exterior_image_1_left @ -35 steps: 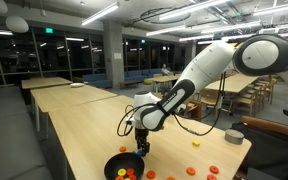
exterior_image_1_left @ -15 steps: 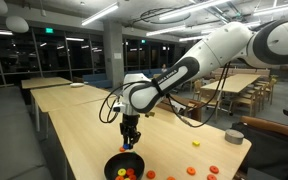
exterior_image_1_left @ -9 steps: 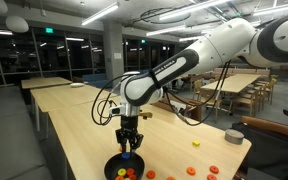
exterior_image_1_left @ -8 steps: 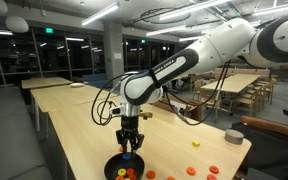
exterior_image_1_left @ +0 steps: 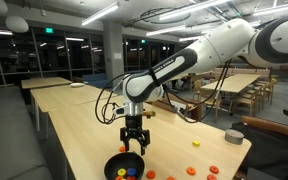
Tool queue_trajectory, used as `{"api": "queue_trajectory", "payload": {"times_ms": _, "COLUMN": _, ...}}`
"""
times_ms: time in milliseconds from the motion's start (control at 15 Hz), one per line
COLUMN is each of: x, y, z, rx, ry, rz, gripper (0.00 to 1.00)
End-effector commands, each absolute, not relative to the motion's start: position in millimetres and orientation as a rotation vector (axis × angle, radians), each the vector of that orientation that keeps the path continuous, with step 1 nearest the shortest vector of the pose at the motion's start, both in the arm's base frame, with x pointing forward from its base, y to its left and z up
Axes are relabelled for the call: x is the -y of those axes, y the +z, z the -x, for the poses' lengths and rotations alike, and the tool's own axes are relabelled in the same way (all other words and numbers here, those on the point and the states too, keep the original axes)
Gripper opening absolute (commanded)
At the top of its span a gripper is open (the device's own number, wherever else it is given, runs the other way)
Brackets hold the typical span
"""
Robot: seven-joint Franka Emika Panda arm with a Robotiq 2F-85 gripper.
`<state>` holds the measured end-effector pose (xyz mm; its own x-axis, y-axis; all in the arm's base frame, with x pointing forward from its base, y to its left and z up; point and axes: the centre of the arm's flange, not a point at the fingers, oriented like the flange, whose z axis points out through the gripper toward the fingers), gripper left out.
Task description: Put the round yellow, orange, blue blocks and another orange block in the black bowl respectively
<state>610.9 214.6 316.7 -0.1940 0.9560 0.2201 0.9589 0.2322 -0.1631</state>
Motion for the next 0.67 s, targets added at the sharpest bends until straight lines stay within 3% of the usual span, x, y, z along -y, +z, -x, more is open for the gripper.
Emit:
{"api": "queue_trajectory", "payload": {"times_ms": 0, "x": -203, "y": 322, "z": -610, "rx": 2.150, "ry": 0.004, "rz": 2.012, "gripper": 1.00}}
{"api": "queue_trajectory", "payload": {"times_ms": 600, "x": -170, "y": 307, "z": -562, "rx": 1.652, "ry": -0.083, "rz": 2.505, "gripper": 1.00}}
